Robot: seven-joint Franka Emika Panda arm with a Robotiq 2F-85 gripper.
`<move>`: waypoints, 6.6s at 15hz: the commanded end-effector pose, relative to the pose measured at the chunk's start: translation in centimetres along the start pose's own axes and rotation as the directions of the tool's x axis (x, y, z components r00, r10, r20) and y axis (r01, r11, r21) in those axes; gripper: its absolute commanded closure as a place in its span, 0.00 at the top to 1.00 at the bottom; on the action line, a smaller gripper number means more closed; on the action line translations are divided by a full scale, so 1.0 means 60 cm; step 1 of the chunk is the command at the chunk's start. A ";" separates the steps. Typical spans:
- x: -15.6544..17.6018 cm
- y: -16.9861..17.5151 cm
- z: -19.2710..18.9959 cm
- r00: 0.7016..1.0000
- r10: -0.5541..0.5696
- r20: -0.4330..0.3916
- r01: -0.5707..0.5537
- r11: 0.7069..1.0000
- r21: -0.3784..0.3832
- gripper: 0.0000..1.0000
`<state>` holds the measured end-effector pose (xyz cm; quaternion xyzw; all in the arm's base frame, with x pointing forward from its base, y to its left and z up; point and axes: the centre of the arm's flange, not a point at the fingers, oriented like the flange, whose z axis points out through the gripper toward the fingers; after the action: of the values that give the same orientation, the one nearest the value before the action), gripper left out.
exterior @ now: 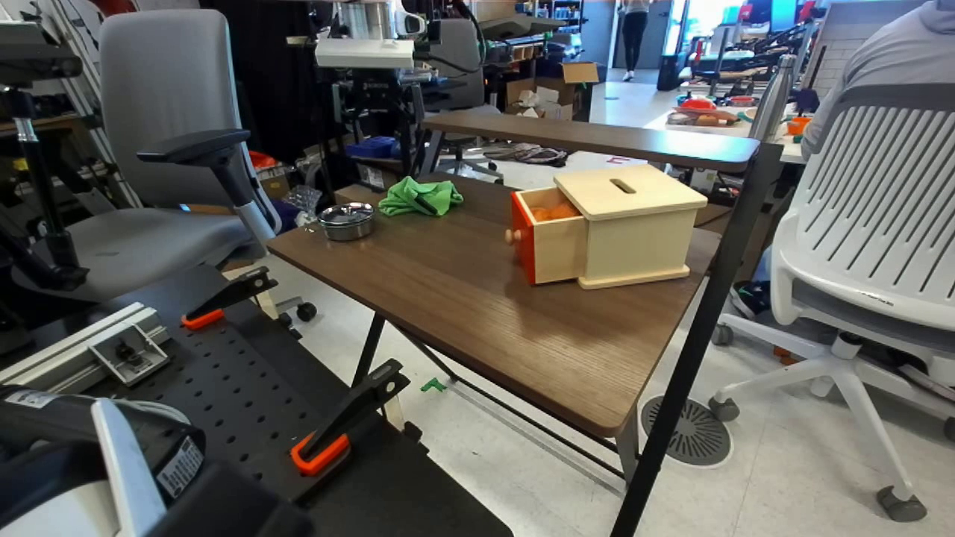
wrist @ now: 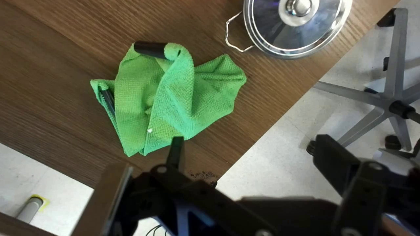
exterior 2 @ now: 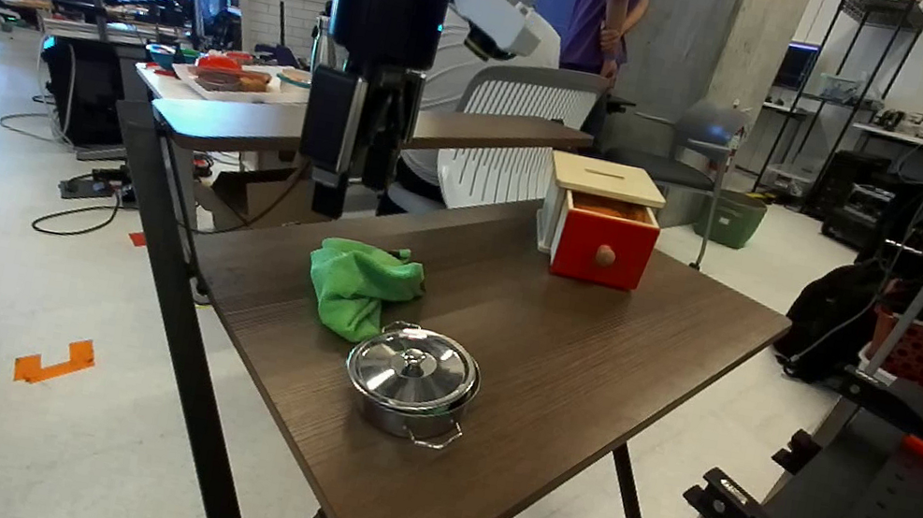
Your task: Move the green towel to the right
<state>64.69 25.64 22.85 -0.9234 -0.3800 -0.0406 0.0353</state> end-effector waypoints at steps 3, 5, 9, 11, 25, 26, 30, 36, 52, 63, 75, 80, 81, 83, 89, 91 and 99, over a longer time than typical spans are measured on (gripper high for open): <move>0.035 0.045 0.044 1.000 0.028 -0.003 -0.028 0.999 -0.017 1.00; 0.035 0.055 0.061 0.999 0.039 0.011 -0.039 0.999 -0.021 1.00; 0.034 0.069 0.094 0.998 0.052 0.039 -0.051 0.998 -0.033 1.00; 0.036 0.074 0.107 0.997 0.058 0.050 -0.056 0.998 -0.031 1.00; 0.041 0.087 0.163 0.988 0.053 0.145 -0.052 0.999 -0.013 1.00; 0.041 0.090 0.169 0.987 0.054 0.152 -0.053 0.998 -0.016 1.00; 0.038 0.098 0.190 0.982 0.056 0.182 -0.051 0.998 -0.029 1.00; 0.030 0.104 0.208 0.976 0.061 0.209 -0.055 0.998 -0.037 1.00; -0.059 0.121 0.181 0.961 0.086 0.262 -0.082 0.996 -0.023 1.00; -0.162 0.140 0.134 0.949 0.140 0.282 -0.141 0.990 -0.017 1.00; -0.185 0.124 0.099 0.957 0.126 0.260 -0.128 0.992 -0.008 1.00; -0.181 0.073 0.041 0.987 0.071 0.147 -0.072 0.997 0.002 1.00; -0.171 0.068 0.037 0.989 0.055 0.136 -0.057 0.998 0.008 1.00; -0.156 0.064 0.035 0.990 0.019 0.139 -0.023 0.999 0.025 1.00; -0.109 0.079 0.066 0.988 0.004 0.152 -0.008 1.000 0.025 1.00; -0.096 0.091 0.081 0.987 0.014 0.157 -0.018 1.000 0.025 1.00; -0.054 0.143 0.140 0.989 0.063 0.136 -0.063 0.998 -0.002 1.00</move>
<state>66.12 17.64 14.88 -0.9319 -0.3611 0.0256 0.0212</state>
